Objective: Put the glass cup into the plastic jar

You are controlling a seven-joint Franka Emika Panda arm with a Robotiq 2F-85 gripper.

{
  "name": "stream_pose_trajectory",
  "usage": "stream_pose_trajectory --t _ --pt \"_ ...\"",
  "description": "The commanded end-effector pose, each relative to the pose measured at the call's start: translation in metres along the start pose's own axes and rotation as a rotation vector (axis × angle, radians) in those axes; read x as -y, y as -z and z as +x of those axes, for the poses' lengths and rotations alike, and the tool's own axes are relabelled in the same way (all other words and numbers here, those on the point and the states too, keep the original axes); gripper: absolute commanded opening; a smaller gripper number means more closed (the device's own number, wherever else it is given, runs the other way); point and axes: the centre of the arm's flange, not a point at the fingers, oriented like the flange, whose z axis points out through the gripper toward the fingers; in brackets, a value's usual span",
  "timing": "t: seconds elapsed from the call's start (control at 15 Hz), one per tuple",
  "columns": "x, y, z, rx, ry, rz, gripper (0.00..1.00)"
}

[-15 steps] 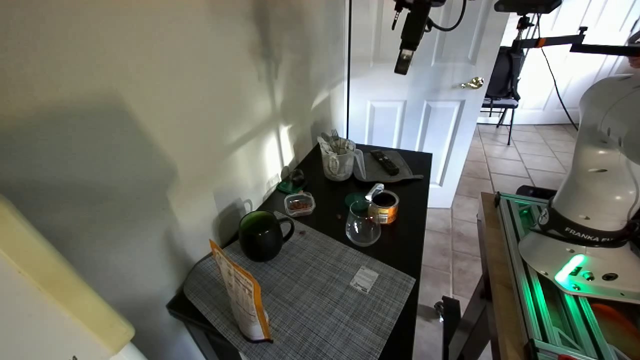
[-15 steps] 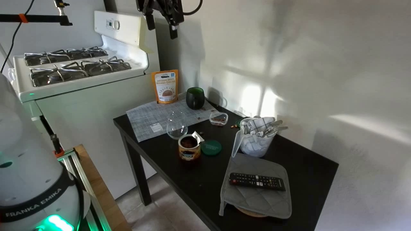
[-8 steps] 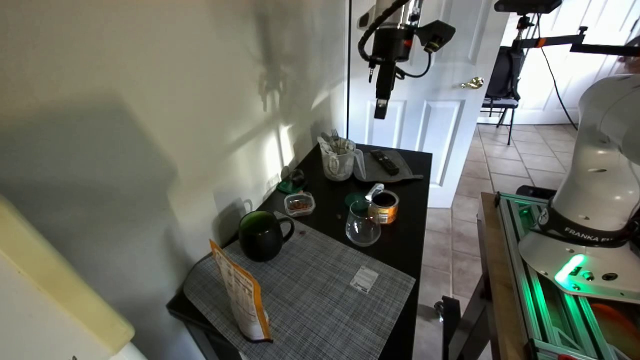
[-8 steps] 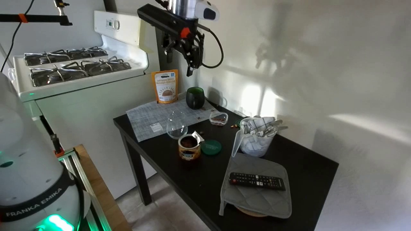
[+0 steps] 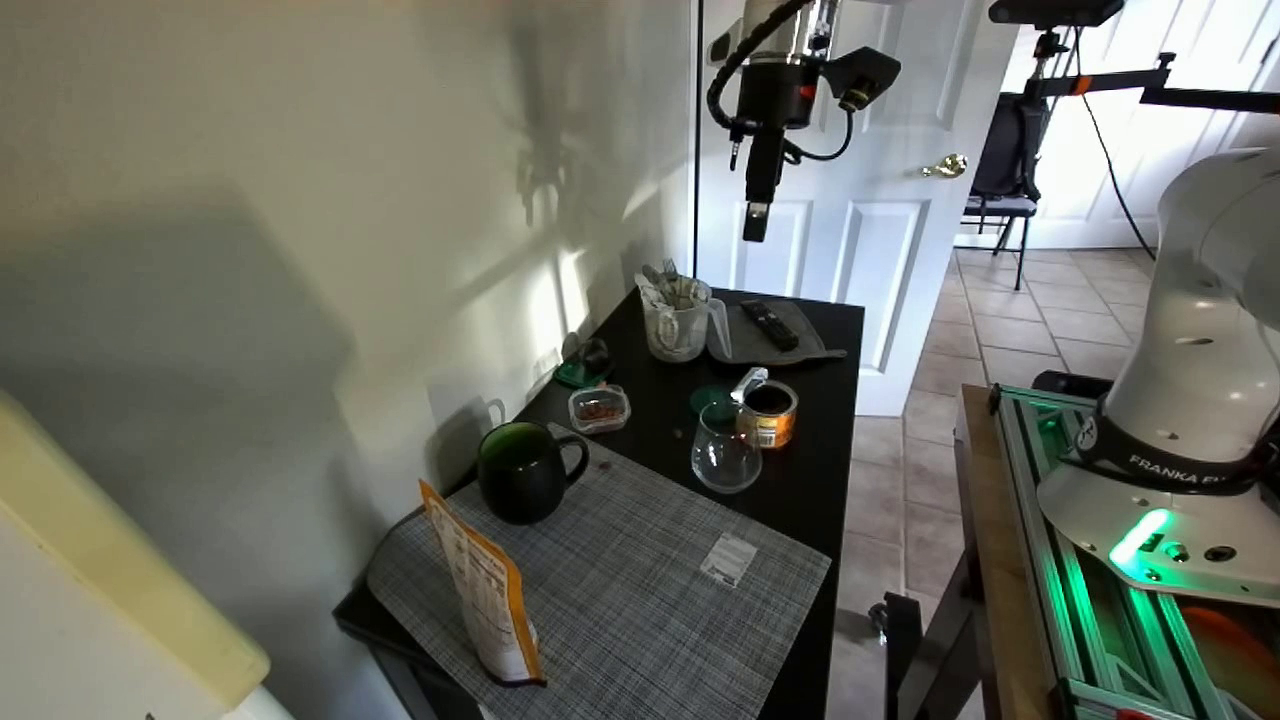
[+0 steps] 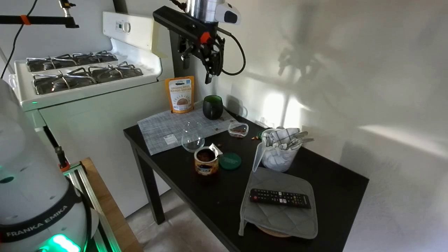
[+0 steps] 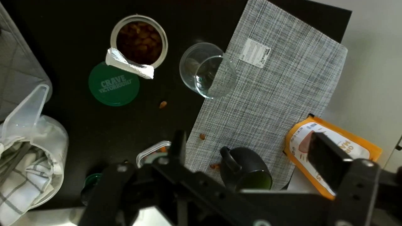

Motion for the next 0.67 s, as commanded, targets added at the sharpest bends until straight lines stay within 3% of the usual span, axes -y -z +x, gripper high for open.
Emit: stream_pose_trajectory --t 0.0,0.2,0.6 --pt "-0.01 -0.017 0.022 0.084 0.027 0.032 1.0" --pt "-0.021 -0.046 0.035 0.18 -0.015 0.034 1.0" --pt "-0.057 -0.108 0.039 0.172 -0.167 0.076 1.0"
